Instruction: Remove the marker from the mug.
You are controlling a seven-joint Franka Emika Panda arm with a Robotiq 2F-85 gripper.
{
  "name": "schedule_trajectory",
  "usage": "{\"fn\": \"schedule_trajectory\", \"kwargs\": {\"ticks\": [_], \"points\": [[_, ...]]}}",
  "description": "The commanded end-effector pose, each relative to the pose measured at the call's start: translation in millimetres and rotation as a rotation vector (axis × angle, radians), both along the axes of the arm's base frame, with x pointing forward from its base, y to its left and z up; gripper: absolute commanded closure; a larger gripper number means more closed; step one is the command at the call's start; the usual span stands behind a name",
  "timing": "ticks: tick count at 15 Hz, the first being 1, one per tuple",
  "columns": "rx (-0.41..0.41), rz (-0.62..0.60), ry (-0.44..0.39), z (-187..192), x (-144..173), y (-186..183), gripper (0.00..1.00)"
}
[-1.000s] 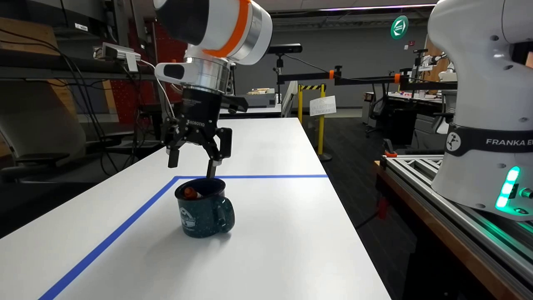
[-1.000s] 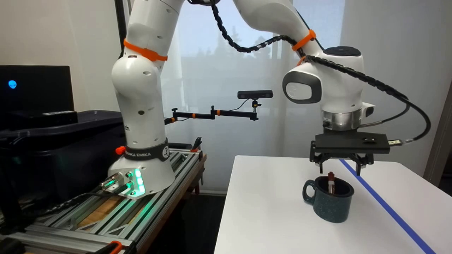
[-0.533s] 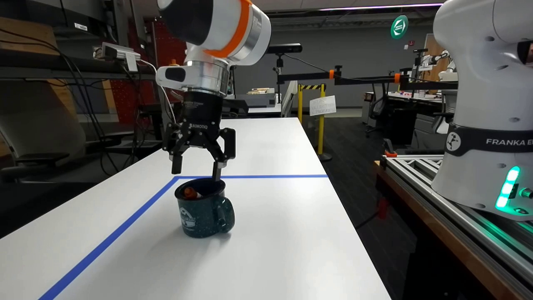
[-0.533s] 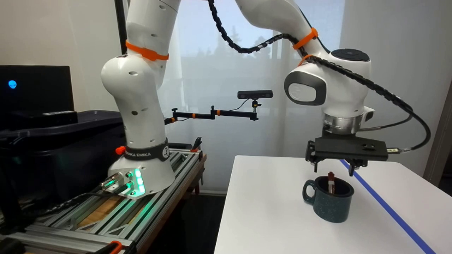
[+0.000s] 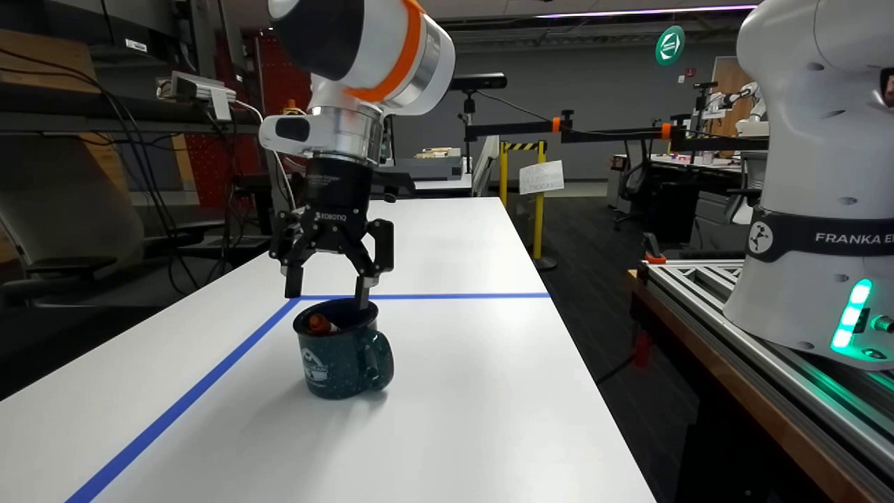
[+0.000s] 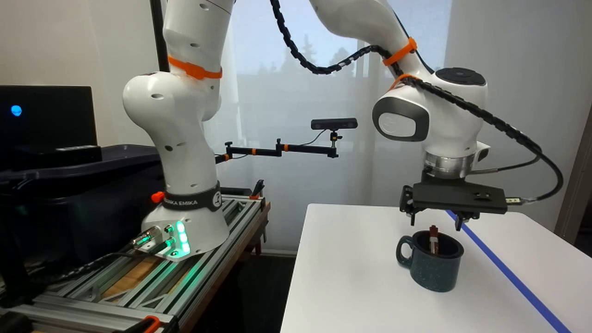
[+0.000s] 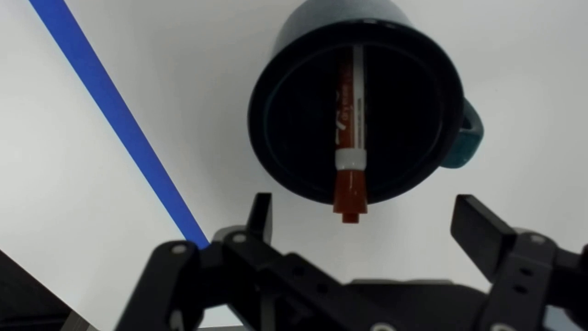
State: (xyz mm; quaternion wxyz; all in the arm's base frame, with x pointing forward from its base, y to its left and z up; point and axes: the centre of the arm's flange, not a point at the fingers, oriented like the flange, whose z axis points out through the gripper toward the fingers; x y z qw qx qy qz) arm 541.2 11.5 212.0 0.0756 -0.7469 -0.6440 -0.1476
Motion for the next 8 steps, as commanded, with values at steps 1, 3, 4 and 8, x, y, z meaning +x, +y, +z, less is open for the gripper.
{"fn": "schedule_trajectory", "kwargs": {"ticks": [1, 3, 4, 8], "points": [[0.003, 0.0, -0.005, -3.1, 0.6, -4.3, 0.0], [0.013, -0.002, -0.002, -3.5, 0.5, -7.3, 0.0], [0.014, -0.004, -0.004, -4.5, 1.0, -8.4, 0.0], [0.034, -0.008, 0.007, -8.1, 0.7, -11.9, 0.0]]}}
